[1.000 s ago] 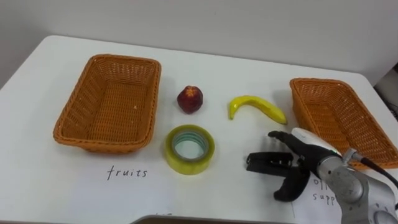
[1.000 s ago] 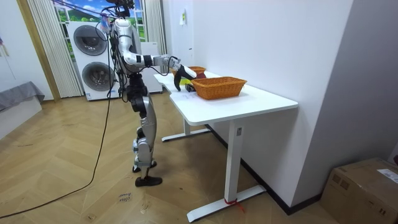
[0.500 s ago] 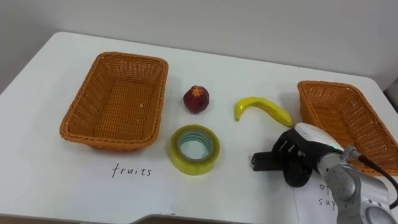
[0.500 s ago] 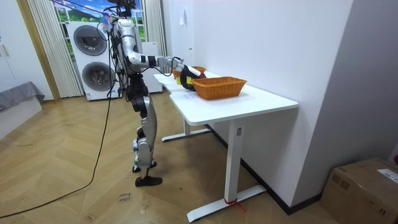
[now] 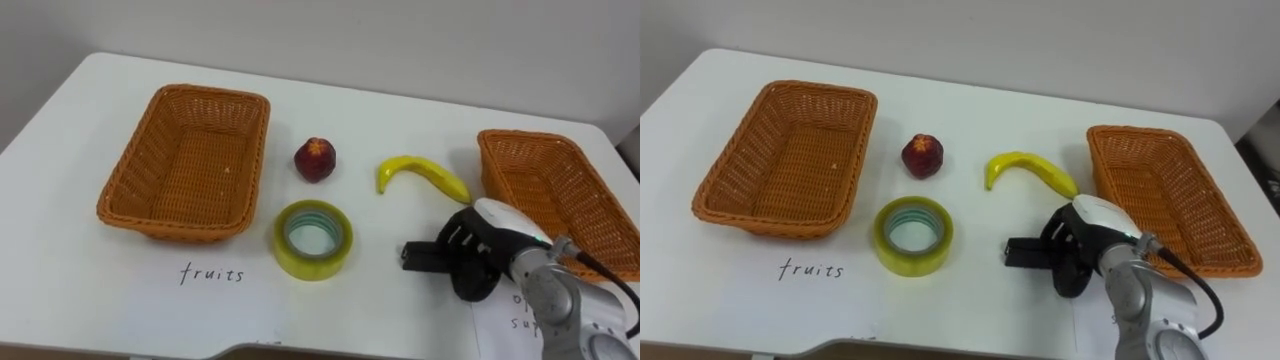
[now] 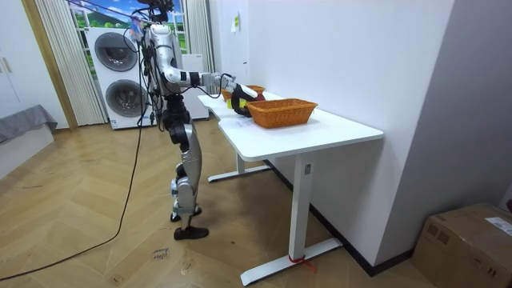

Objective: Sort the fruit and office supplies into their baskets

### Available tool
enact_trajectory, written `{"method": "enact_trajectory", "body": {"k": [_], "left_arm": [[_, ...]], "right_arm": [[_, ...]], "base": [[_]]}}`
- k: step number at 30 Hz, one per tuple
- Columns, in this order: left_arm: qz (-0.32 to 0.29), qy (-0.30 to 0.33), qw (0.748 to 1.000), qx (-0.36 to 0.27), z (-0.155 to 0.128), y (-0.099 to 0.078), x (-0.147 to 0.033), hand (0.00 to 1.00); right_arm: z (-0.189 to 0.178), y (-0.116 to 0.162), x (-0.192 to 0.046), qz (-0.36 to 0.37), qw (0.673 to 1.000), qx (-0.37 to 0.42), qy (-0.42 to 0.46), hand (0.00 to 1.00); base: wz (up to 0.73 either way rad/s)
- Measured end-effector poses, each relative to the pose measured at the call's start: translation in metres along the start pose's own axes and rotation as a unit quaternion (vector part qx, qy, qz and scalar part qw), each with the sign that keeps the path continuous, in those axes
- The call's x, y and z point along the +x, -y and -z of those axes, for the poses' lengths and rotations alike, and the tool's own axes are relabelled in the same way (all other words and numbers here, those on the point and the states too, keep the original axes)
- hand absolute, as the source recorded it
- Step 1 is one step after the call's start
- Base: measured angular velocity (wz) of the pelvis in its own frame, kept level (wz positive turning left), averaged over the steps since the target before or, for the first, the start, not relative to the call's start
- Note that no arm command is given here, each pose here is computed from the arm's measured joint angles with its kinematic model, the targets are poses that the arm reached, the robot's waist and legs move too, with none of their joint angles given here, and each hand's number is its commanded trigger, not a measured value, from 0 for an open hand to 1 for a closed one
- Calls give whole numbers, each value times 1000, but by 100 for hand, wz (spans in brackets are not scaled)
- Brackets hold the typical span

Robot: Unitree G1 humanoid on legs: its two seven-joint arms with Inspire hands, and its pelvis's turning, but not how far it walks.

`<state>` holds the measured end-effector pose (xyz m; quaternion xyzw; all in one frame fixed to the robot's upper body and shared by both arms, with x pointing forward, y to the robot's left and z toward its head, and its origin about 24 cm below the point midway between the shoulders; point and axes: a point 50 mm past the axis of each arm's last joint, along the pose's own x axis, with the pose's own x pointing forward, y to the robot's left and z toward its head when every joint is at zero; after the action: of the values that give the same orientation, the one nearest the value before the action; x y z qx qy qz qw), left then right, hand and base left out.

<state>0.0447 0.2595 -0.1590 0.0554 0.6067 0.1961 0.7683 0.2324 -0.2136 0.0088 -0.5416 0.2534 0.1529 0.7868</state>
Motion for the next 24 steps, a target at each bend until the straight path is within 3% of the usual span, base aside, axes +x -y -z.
{"method": "enact_trajectory", "body": {"k": [9,24], "left_arm": [[1,9,1000,-6,-1,1,0,0],[2,-13,999,-32,24,-5,-2,0]], "right_arm": [[-4,5,-6,2,999,28,25,100],[-13,38,-23,49,975,160,143,100]], "base": [[0],[-2]]}}
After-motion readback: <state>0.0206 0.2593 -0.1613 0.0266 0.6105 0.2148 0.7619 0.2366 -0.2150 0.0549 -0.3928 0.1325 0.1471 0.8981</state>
